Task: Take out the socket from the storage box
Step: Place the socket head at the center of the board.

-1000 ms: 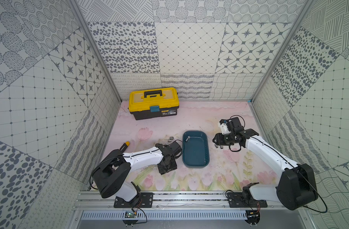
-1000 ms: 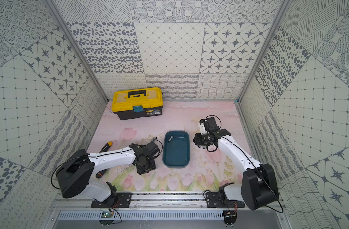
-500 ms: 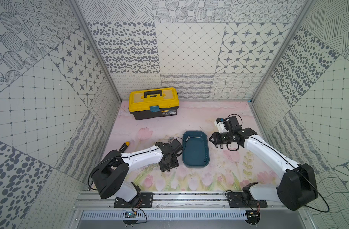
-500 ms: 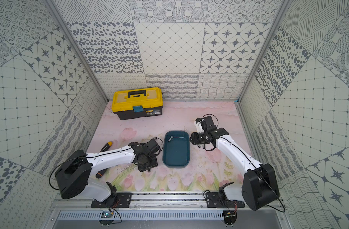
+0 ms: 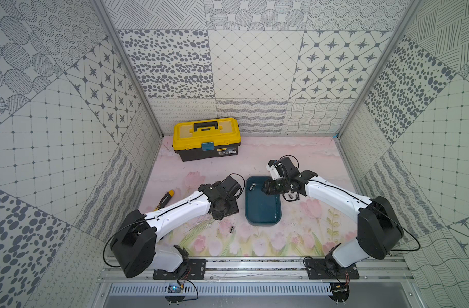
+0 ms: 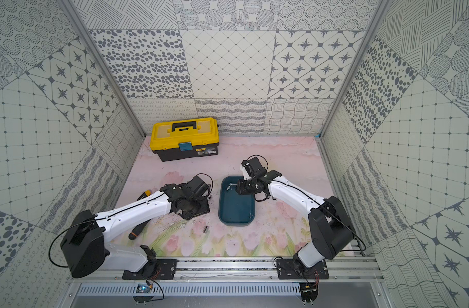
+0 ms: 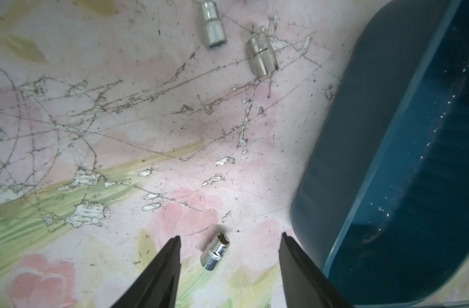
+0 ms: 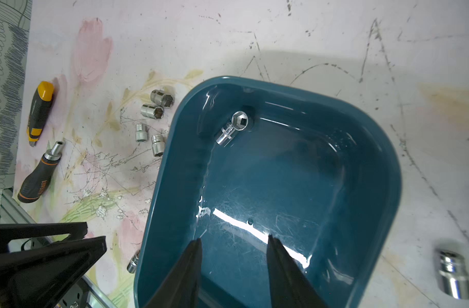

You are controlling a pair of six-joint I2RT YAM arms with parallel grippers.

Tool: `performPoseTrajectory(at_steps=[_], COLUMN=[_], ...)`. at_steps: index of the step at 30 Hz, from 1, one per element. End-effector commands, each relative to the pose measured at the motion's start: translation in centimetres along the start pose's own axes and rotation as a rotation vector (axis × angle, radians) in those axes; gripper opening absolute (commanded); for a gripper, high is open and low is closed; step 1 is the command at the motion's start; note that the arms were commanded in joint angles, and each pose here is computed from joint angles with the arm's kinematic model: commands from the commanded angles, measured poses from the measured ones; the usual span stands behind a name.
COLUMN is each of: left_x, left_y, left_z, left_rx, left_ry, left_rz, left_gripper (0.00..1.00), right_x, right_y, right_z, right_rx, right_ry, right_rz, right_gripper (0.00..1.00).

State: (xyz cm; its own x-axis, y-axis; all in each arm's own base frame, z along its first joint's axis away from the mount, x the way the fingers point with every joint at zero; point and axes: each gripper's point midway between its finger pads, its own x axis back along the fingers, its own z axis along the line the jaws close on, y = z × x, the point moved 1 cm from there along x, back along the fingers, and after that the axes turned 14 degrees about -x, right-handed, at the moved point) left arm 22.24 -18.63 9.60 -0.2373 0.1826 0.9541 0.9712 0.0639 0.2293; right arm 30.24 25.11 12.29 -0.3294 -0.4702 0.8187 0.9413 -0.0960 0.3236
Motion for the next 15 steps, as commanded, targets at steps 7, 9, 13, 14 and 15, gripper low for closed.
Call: performPoseTrajectory(at_steps=[7,9,13,14,15], left_x=[-1.1,-1.5,-2.6,-3.0,-3.4], left_y=[-3.1,-3.8,-5.3,-5.7,-6.1], left_z=[-1.9,-2.3,-3.1,-3.3,-3.5], left_rx=[-0.262,-0.302,-0.378,-0.393,-0.413], left_ry=[-0.13,-0.136,-0.131,-0.128,-0.126], left_rz=[0.071,0.081,0.079,0.083,0.086], left_gripper=[0.67,0.67,0.67,0.67,0.67], right_x=[-1.5,-1.6,-1.8,-1.8,-1.9], right_y=[1.9,1.9,2.0,2.1,2.1], right_z=[1.4,1.3,1.2,1.2,1.1], right_rx=[-0.017,-0.017,-0.014,-0.012,-0.013], right_ry=[0.022,0.019,0.009,0.009,0.005], right_rz=[-0.049,-0.049,-0.052,-0.054,-0.052], right_gripper=[0.45,0.45,0.45,0.45,0.45])
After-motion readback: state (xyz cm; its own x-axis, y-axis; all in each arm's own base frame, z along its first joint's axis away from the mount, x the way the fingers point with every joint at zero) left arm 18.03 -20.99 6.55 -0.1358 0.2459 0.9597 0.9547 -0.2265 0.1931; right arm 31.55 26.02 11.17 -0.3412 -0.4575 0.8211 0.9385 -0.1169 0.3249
